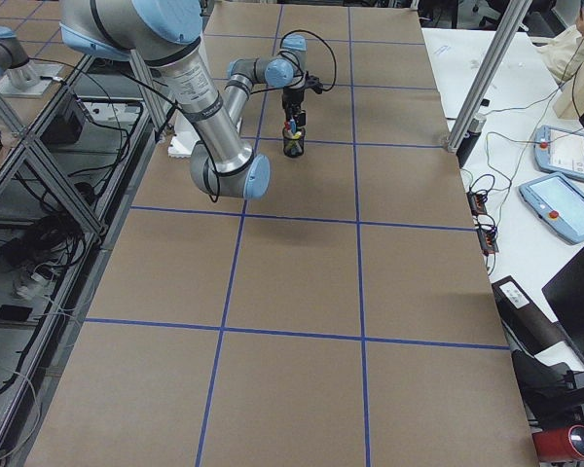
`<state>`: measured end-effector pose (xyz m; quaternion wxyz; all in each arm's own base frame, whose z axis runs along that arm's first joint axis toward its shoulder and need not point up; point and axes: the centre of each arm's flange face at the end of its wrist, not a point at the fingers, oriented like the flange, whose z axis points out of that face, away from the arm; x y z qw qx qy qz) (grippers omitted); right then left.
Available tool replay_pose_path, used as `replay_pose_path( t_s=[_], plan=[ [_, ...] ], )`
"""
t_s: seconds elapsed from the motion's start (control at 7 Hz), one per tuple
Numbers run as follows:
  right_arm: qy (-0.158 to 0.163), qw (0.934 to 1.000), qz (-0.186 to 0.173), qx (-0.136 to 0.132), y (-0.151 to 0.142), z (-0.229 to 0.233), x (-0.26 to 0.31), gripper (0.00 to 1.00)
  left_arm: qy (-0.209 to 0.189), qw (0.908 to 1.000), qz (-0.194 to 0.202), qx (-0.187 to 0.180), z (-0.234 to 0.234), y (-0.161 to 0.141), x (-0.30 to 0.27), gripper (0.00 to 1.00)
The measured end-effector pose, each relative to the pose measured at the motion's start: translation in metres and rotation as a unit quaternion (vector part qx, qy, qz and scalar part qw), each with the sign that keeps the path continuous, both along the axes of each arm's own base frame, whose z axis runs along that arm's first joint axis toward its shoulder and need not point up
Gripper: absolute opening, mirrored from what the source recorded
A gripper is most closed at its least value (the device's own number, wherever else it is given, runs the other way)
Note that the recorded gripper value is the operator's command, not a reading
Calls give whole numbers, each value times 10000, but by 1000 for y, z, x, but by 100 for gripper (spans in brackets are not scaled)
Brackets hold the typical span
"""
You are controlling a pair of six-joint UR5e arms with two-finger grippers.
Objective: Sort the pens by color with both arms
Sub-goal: 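Adjust the right gripper and close it on the blue marker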
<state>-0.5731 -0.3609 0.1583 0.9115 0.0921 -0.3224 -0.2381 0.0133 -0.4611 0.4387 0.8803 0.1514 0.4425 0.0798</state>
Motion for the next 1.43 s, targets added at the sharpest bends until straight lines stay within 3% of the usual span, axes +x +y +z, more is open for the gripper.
replay_pose_path(
  t_s=[0.43,1.29,1.43],
  plan=[
    [-35,10000,-1,4,0,-3,2,71,0,10000,0,0,0,0,0,100],
    [-63,10000,55,12,-5,-9,6,63,3,10000,2,0,0,0,0,100],
    [-65,10000,68,10,-7,-9,7,57,3,10000,2,1,0,0,0,100]
  ],
)
